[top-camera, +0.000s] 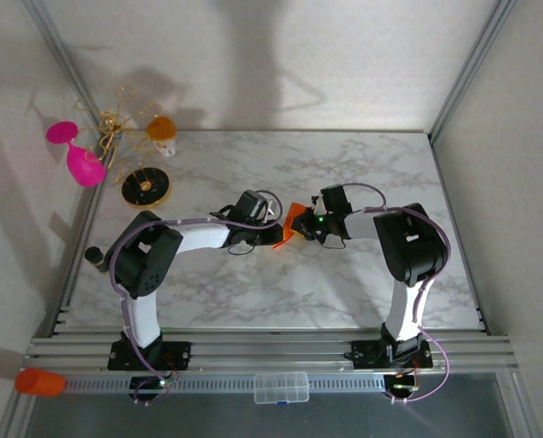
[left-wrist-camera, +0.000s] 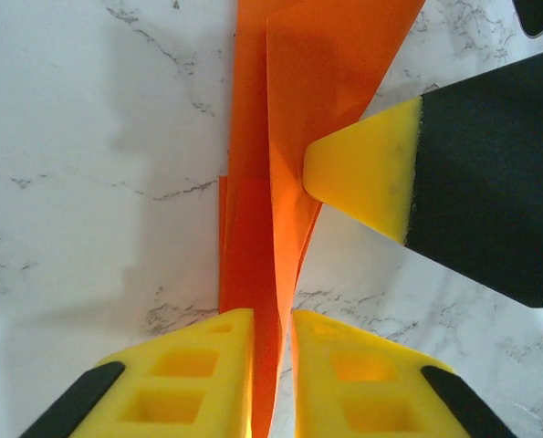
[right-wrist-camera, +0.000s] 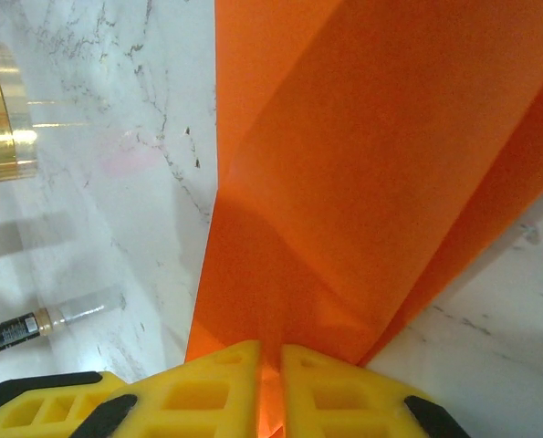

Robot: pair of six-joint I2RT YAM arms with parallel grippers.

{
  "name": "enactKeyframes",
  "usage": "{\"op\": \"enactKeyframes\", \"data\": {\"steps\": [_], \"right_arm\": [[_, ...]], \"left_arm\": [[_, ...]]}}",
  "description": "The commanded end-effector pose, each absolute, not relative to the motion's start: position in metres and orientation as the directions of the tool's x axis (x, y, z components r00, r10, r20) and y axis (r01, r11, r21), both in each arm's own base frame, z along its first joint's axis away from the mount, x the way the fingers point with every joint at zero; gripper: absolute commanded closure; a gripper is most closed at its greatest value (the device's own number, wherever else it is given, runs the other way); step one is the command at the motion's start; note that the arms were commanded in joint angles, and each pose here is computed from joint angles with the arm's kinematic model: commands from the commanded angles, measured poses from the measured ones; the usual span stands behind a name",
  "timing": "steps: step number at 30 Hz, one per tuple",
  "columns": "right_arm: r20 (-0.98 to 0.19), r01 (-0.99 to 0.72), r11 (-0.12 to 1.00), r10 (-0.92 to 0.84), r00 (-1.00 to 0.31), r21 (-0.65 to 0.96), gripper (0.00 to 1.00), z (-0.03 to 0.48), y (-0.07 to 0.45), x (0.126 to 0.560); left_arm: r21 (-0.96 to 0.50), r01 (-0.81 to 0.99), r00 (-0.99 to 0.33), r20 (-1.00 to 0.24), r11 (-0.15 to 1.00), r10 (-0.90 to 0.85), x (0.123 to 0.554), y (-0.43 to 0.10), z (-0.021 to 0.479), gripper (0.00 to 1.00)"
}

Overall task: Fold a paper plane with a square sheet of paper (pick it up from the middle)
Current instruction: Fold the wing for the fifth time at the center of the table.

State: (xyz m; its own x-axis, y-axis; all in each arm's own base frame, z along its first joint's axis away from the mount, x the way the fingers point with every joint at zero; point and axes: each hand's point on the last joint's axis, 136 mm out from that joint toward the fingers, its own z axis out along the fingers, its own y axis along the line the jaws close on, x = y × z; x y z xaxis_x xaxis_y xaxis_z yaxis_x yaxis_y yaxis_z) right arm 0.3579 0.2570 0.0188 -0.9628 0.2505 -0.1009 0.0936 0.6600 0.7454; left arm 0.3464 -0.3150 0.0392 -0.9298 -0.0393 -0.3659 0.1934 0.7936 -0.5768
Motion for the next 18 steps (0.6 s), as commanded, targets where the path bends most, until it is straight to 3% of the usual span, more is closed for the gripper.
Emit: {"op": "enactKeyframes", "data": {"steps": [1, 18], "right_arm": [[-0.092, 0.139, 0.758, 0.254, -0.963, 0.637, 0.85, -0.032, 0.243, 0.350], [-0.080, 0.147, 0.764, 0.252, -0.964, 0.628, 0.85, -0.034, 0.244, 0.349]], "left_arm": [[-0.575, 0.166, -0.947, -0.321, 0.801, -0.034, 0.341, -0.311, 0.026, 0.83], [-0.549, 0.150, -0.959, -0.283, 0.822, -0.015, 0.332, -0.308, 0.006, 0.84]]}}
